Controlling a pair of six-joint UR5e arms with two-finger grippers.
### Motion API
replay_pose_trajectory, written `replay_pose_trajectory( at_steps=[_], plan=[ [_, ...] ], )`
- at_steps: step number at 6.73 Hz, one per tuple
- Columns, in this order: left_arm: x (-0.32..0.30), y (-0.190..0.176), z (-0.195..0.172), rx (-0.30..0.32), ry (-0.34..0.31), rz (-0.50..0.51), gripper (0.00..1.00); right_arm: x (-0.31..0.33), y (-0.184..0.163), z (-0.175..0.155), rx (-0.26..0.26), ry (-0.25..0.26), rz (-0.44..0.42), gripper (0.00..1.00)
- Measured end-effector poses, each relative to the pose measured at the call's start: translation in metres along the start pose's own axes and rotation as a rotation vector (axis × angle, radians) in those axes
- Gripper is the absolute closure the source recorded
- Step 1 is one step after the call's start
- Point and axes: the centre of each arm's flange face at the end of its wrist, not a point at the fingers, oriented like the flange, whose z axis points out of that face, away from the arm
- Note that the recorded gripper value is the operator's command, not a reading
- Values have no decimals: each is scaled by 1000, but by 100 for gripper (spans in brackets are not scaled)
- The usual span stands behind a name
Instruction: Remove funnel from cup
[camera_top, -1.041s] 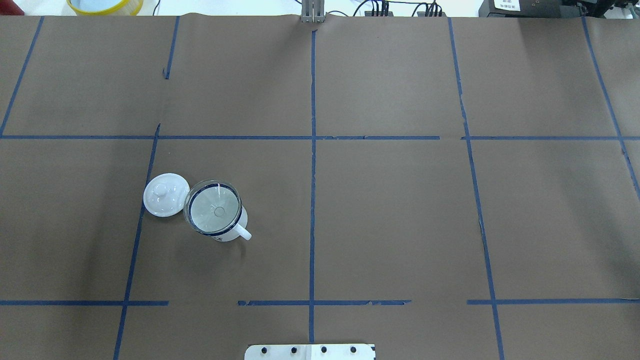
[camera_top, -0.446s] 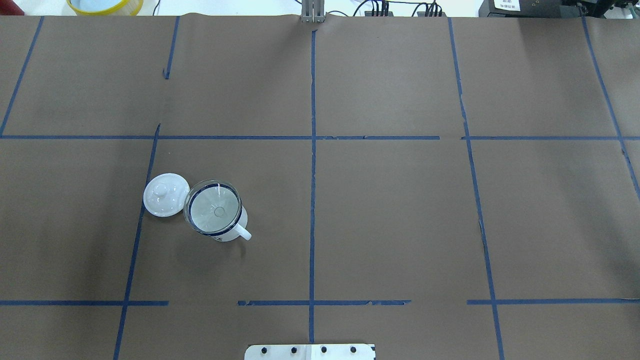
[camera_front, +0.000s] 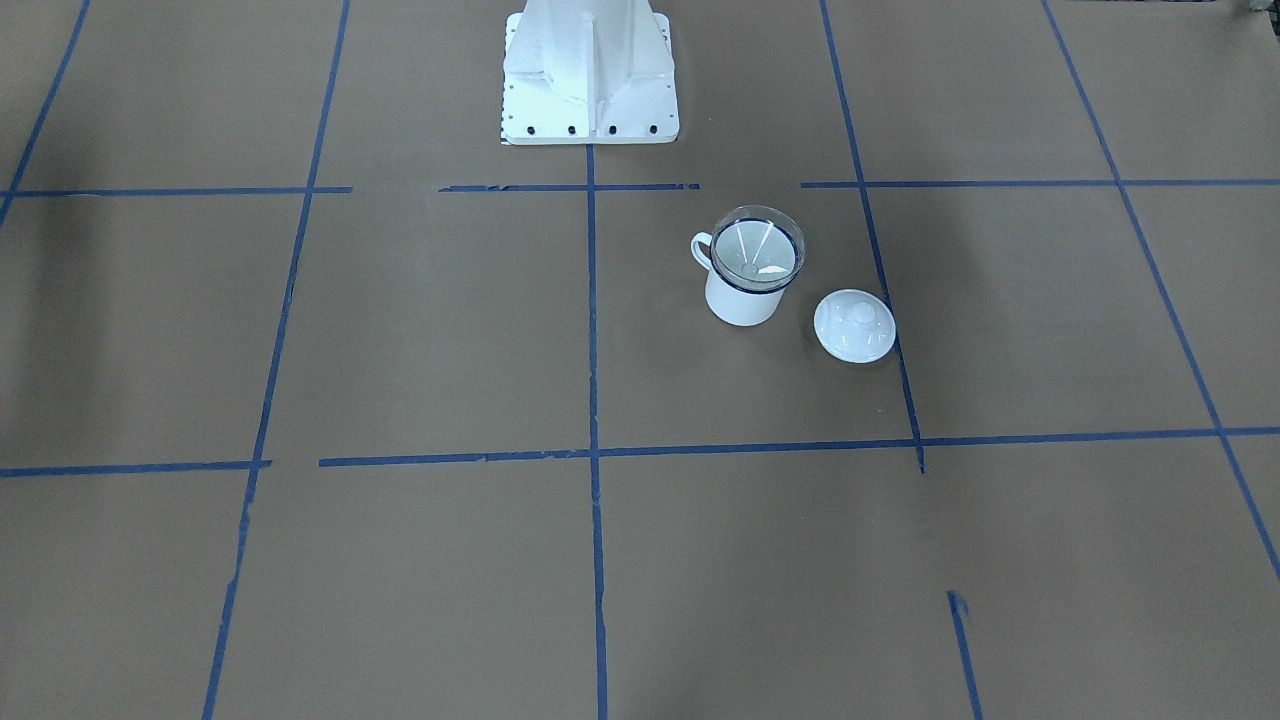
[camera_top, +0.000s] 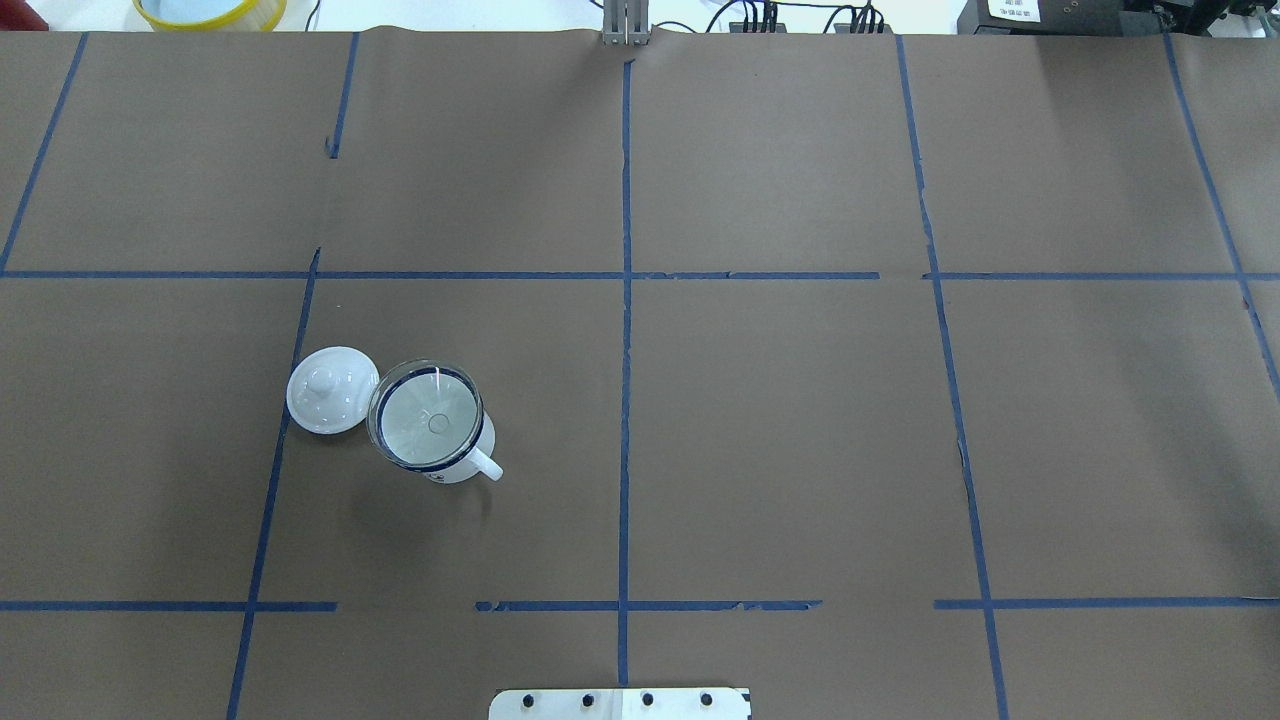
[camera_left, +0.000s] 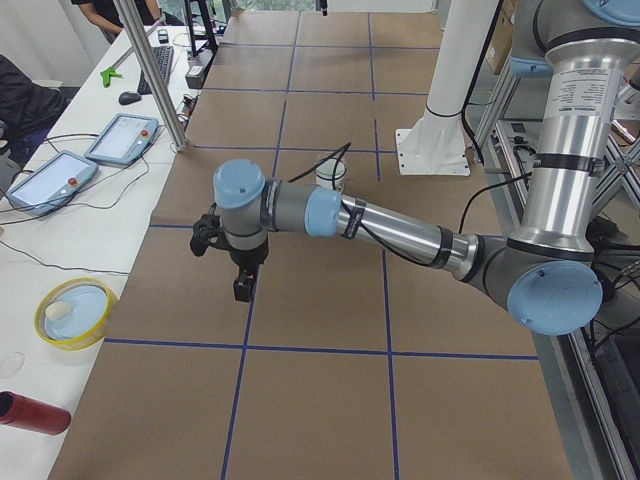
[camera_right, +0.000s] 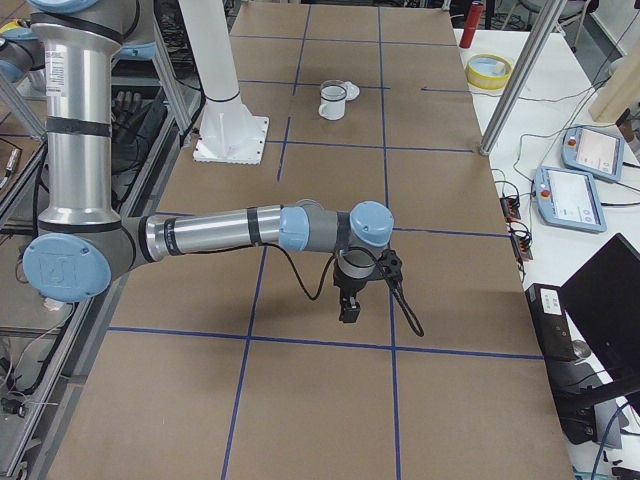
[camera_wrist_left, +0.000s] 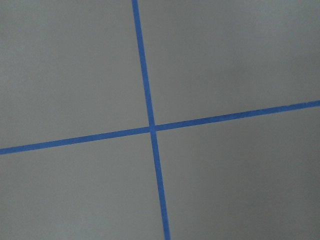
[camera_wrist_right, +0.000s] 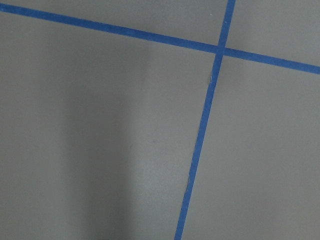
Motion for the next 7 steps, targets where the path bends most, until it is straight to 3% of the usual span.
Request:
replay_pose_trajectory(
  at_steps=[1,3,5,7],
  plan=[
    [48,-3,-34,46,-14,-33,0,0,0,0,0,0,0,0],
    [170,7,-52,88,18,-65,0,0,0,0,0,0,0,0],
    [280,23,-40,83,63,-128,0,0,0,0,0,0,0,0],
    [382,48,-2,59,63,-176,0,0,0,0,0,0,0,0]
  ],
)
